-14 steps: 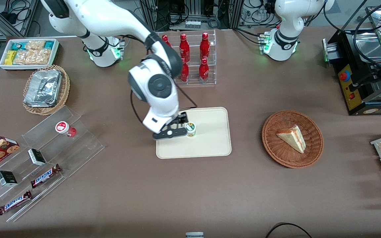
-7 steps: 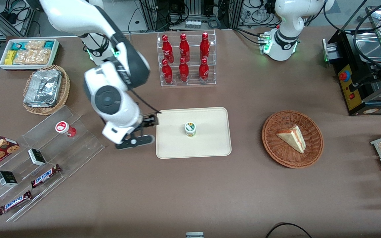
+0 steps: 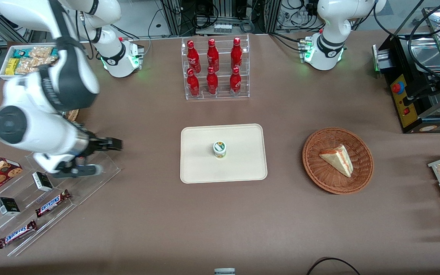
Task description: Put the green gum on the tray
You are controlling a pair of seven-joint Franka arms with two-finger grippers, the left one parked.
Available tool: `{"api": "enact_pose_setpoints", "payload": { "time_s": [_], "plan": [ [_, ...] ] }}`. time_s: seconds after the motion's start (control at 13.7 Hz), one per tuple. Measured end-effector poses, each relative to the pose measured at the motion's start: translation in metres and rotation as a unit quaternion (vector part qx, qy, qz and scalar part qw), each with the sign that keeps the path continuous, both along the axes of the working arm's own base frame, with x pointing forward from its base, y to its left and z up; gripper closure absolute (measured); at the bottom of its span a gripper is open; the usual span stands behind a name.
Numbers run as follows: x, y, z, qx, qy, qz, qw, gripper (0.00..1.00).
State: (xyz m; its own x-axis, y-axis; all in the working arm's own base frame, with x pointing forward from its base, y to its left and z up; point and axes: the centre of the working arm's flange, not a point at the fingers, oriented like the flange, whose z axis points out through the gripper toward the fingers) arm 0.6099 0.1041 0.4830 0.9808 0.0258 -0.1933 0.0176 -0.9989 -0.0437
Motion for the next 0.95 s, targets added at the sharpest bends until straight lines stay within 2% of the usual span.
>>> {"api": "enact_pose_setpoints", "payload": {
  "time_s": [0.15, 0.36, 0.66, 0.95],
  "plan": [
    [-0.009, -0.041, 0.005, 0.008, 0.002, 0.003, 1.0000, 0.00],
    [-0.022, -0.096, 0.025, 0.017, -0.011, 0.005, 0.9998, 0.00],
    [-0.054, -0.134, 0.060, -0.007, -0.002, -0.006, 1.0000, 0.00],
    [-0.076, -0.151, 0.085, -0.006, 0.006, -0.022, 0.9997, 0.00]
  ]
}}
